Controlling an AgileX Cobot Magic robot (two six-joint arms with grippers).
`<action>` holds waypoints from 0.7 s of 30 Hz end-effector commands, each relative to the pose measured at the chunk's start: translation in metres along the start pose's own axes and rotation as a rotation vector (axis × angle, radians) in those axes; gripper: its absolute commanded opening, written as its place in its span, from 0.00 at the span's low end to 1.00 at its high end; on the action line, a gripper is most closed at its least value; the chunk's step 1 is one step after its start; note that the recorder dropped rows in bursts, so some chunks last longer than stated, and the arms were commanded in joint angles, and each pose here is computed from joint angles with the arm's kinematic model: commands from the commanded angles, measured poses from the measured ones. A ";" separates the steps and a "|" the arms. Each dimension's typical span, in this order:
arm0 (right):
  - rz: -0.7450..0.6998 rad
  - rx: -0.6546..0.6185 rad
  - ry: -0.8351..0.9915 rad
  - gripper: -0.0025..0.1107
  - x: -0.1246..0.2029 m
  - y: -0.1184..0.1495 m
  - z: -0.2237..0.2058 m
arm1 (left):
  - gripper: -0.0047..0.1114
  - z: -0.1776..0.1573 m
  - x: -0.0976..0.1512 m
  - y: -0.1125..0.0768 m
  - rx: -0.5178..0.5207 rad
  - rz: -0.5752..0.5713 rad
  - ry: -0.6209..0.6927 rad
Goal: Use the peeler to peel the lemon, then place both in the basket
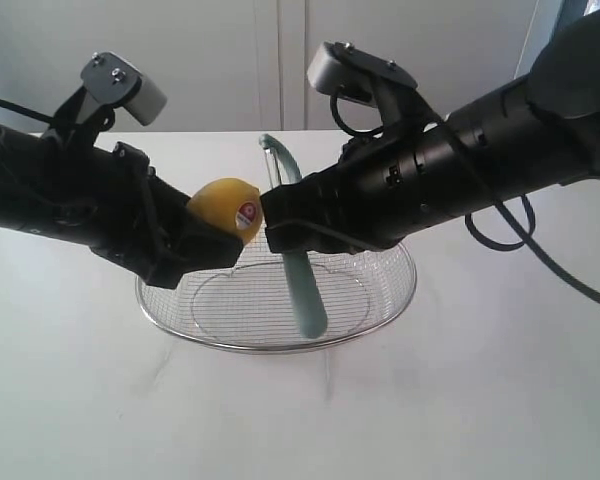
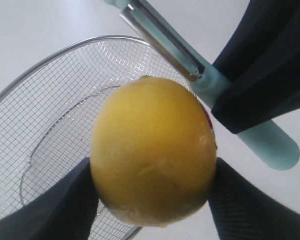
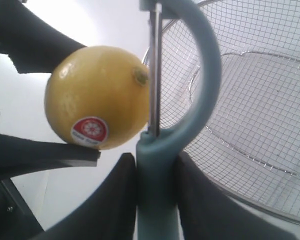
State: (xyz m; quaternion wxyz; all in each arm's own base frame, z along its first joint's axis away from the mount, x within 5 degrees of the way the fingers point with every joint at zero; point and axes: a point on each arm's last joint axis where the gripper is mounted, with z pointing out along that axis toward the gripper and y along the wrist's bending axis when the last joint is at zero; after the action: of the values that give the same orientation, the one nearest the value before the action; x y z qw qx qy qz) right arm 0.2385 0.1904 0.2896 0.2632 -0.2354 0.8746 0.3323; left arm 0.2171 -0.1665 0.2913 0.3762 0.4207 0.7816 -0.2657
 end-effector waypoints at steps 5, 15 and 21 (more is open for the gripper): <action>-0.005 0.005 -0.023 0.02 -0.002 0.001 -0.003 | 0.04 -0.004 -0.006 -0.004 0.012 -0.019 -0.039; -0.008 0.016 -0.037 0.02 -0.003 0.000 -0.003 | 0.04 -0.004 -0.006 -0.004 0.010 -0.018 -0.039; -0.008 0.039 -0.078 0.02 -0.007 -0.002 -0.004 | 0.04 -0.004 -0.006 -0.004 0.010 -0.018 -0.039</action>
State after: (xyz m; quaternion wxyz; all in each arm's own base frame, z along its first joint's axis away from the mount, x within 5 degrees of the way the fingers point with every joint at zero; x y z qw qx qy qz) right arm 0.2435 0.1895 0.2911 0.2893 -0.2249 0.8725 0.3233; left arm 0.2175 -0.1669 0.2920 0.3784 0.4147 0.7824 -0.2697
